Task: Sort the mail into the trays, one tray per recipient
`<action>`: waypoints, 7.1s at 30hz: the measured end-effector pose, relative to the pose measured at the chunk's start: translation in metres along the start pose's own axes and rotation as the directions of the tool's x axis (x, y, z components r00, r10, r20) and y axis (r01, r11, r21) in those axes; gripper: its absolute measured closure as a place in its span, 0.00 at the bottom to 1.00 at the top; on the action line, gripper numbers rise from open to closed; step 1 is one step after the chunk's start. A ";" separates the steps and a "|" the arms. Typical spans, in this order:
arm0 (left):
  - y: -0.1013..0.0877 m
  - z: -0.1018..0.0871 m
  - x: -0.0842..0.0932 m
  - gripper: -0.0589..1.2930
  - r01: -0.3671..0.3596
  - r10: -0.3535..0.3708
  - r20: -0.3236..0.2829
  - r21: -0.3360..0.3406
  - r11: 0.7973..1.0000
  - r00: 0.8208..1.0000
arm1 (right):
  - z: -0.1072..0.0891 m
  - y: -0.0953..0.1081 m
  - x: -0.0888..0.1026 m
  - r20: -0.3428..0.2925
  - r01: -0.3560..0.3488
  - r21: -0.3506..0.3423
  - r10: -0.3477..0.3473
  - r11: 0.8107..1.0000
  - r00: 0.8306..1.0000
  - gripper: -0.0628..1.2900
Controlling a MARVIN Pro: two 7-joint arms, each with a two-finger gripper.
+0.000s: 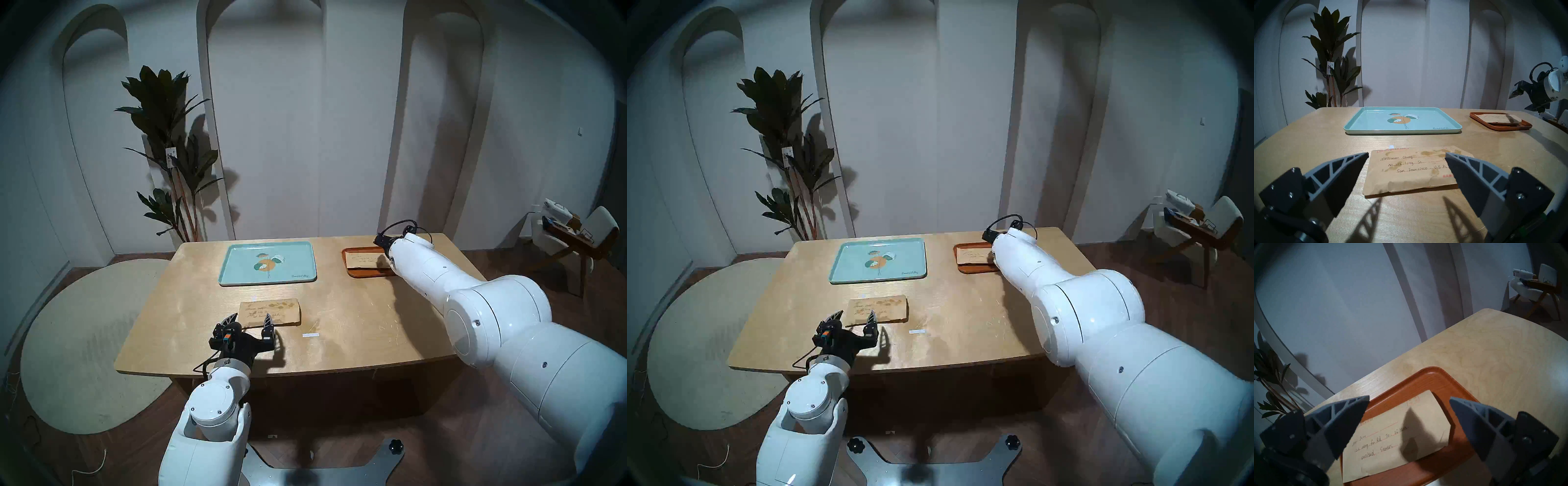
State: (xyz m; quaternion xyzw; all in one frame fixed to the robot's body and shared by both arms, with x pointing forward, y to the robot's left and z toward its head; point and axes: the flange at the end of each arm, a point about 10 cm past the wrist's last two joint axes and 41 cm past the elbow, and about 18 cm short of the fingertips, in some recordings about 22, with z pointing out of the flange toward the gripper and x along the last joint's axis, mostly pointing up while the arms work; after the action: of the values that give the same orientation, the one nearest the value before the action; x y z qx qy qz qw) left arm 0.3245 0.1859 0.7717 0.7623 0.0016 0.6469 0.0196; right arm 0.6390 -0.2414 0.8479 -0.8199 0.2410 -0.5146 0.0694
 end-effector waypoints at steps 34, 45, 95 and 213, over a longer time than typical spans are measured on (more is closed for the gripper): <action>0.000 0.000 0.000 0.05 0.000 0.000 0.000 0.000 1.000 1.000 | -0.013 -0.019 0.087 -0.248 0.044 0.143 -0.007 0.989 0.969 0.03; 0.000 0.000 -0.001 0.05 0.000 0.000 0.002 0.000 1.000 1.000 | -0.009 0.022 0.081 -0.261 0.083 0.079 -0.059 0.993 0.964 0.03; 0.000 0.000 -0.009 0.05 0.000 0.000 0.023 0.000 1.000 1.000 | -0.020 0.037 0.022 -0.375 0.415 0.142 -0.340 0.899 0.863 0.03; -0.008 0.001 0.044 0.05 -0.419 0.404 -0.142 -0.097 0.903 0.904 | -0.277 0.089 0.008 -0.543 0.463 -0.029 -0.403 0.886 0.737 0.03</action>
State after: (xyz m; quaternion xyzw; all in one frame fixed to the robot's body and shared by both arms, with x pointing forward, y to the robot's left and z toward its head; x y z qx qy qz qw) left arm 0.3324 0.1955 0.8147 0.7029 -0.1991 0.6793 -0.0700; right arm 0.3703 -0.2855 0.9500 -0.6719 0.0252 -0.7361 -0.0780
